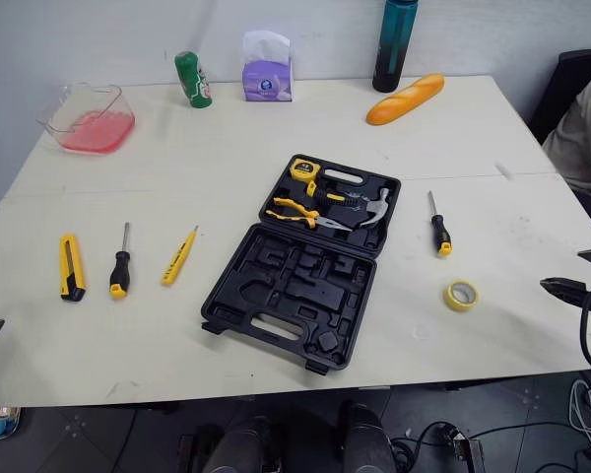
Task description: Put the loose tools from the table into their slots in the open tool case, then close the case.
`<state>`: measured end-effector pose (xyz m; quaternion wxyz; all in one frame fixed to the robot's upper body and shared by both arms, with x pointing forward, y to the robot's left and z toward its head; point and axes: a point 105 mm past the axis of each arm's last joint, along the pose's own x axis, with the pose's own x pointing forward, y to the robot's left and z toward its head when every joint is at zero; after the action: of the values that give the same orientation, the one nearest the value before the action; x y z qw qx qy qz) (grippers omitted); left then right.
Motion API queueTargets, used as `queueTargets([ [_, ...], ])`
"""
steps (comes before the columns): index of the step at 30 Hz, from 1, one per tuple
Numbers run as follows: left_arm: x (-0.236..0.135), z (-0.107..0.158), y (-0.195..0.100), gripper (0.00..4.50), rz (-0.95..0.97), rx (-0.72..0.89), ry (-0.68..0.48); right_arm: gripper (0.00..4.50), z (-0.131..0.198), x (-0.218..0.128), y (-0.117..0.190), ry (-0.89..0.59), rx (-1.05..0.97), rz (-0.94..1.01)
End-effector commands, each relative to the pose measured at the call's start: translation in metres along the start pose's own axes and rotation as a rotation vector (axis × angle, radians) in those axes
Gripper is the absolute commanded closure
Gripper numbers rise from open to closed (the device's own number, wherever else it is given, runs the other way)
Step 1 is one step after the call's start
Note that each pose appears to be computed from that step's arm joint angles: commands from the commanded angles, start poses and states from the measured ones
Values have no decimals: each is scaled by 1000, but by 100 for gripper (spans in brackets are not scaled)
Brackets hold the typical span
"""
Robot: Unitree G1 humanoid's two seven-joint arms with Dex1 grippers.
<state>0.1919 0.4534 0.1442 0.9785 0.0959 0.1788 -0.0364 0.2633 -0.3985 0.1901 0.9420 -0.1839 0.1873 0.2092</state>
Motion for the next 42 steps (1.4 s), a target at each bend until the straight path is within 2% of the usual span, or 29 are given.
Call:
queueTargets([
  [1,4,9,3,3,27,46,-34,0,16,-8,-7,-13,-64,-27],
  [8,22,14,1,3,13,74,-52,0,23,-9,-9,-56,-83,-78],
  [12,32,27,-5,3,-22,84,-90,0,24,-9,-9,-68,-86,-99],
  [24,74,89,-71,3,-289,159,-218,0,33,-9,8,-97,-116,-146],
  [30,89,91,-68,3,-283,168,-199,0,32,-11,15,-94,-137,-172],
  [34,97,98,-77,3,-333,186,-203,0,30,-11,19,-103,-94,-173],
  [38,103,103,-86,3,-374,200,-211,0,37,-6,31,-120,-99,-140],
  [42,118,116,-112,3,-460,222,-230,0,51,9,58,-155,-110,-52],
])
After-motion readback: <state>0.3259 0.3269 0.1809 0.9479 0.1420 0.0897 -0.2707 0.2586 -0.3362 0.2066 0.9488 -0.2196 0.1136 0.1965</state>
